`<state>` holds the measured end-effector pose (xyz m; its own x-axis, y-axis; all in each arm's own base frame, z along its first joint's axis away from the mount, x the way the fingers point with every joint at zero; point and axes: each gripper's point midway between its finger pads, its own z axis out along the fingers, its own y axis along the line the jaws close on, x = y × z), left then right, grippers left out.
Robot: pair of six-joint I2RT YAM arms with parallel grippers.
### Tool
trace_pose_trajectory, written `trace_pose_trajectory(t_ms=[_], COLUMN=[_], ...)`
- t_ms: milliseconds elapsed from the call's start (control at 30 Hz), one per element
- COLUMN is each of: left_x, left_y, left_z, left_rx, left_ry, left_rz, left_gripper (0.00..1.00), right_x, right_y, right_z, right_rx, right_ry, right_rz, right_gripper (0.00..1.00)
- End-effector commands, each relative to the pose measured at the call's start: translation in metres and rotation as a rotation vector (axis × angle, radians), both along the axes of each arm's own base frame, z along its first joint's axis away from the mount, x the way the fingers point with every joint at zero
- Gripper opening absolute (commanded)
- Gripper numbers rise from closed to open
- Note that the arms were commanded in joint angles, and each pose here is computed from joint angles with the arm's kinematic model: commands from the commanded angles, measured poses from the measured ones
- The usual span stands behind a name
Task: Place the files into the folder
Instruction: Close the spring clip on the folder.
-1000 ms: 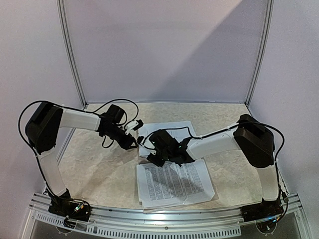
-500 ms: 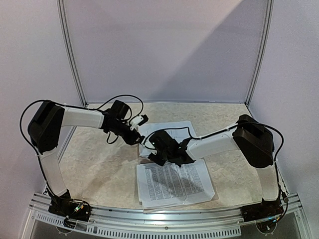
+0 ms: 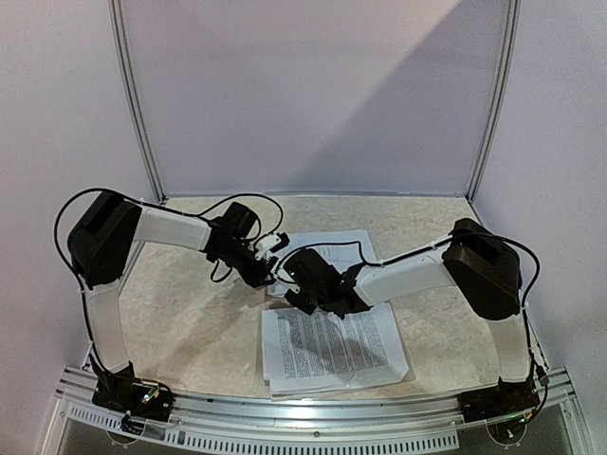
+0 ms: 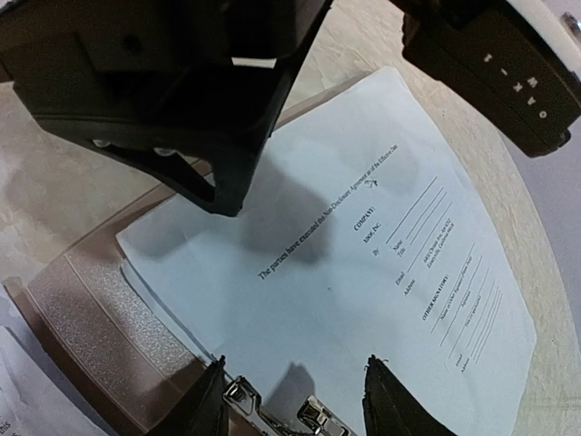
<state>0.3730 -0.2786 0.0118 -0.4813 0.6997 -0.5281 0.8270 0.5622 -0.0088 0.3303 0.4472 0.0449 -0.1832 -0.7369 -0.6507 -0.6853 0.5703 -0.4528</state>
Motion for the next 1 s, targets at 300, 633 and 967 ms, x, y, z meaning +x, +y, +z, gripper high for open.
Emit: trace_pose_trajectory(t_ms=[300,633,967], left_x=[-0.007,-0.006,-0.006], left_y=[-0.012,-0.021,-0.019], left_z=[0.002,0.019,0.025], left_rx=[-0.007,-0.030,-0.006], left_ry=[0.005,0.015,-0.012], left_rz=[-0.065,-0.101,-0.106], left_gripper=[0.49,0.50,0.50], right_x=[0.003,0.012,0.008], right_y=[-0.020,-0.041,-0.059], right_z=[0.038,0.041,0.059], right_rx=[0.088,0.037,0.098], right_ry=[-0.059,-0.113,-0.111], right_rz=[-0.100,-0.189,-0.271], right_gripper=[0.49,0.45,0.42])
